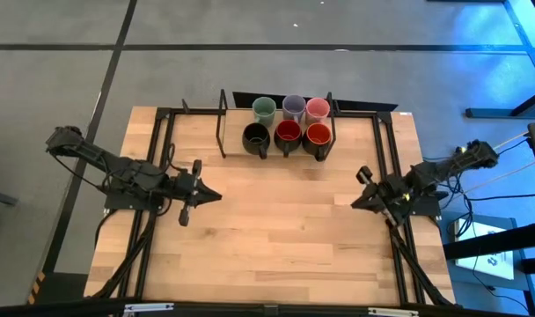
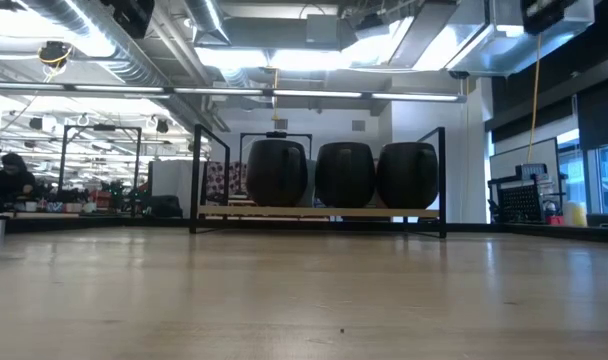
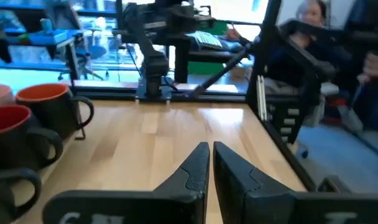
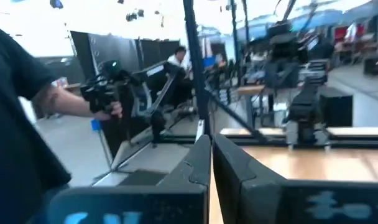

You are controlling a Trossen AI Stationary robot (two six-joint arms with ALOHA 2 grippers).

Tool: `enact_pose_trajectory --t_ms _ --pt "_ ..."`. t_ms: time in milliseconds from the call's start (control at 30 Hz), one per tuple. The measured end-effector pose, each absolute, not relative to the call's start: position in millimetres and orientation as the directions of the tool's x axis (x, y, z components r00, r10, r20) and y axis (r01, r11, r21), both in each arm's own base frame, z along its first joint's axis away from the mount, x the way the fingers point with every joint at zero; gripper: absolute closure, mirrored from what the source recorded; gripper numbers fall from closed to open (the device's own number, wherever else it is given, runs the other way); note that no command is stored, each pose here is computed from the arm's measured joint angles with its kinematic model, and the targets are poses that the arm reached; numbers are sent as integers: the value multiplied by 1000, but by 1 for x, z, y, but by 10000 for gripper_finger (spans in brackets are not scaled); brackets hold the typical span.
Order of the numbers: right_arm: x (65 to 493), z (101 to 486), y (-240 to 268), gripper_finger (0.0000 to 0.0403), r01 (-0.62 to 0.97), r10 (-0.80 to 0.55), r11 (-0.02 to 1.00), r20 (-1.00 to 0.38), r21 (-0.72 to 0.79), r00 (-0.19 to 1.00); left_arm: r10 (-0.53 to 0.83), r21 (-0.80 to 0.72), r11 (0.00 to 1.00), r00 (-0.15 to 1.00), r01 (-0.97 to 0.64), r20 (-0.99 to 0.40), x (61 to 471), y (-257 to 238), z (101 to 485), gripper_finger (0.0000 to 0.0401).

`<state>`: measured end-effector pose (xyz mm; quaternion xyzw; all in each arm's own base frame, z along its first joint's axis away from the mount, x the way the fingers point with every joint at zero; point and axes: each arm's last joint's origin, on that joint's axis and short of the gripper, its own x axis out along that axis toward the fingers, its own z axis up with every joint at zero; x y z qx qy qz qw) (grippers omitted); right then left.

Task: Place coffee mugs
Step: Return to Home Position

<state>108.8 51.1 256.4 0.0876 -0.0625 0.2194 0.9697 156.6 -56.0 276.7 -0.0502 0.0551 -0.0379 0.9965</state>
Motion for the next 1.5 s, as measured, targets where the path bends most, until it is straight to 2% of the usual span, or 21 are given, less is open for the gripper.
enact_pose_trajectory --t_ms 200,467,700,867,1067,1200,1367,1500 --pt "105 219 32 395 -298 271 939 170 168 948 -128 -63 991 986 122 -109 158 -53 277 385" --pt "100 198 10 395 -118 92 984 185 133 978 -75 -23 997 991 73 -109 161 -45 277 385" --pt "95 187 -1 395 -8 -20 992 218 129 976 -155 -24 988 983 153 -101 162 -40 277 385" --pt "96 179 -6 395 53 -72 990 139 132 988 -177 -45 984 983 175 -41 156 -34 259 385" --pt "97 168 -6 395 68 -73 982 26 176 997 -123 -105 986 992 127 40 135 -29 231 385" --pt "98 167 -6 395 62 -66 982 16 177 998 -111 -103 988 992 118 66 122 -28 223 385" --pt "98 167 -6 395 62 -66 982 15 177 998 -188 -53 979 975 195 122 107 -27 207 385" --pt "98 167 -6 395 62 -66 982 15 177 998 -183 -57 979 970 194 160 100 -25 189 385"
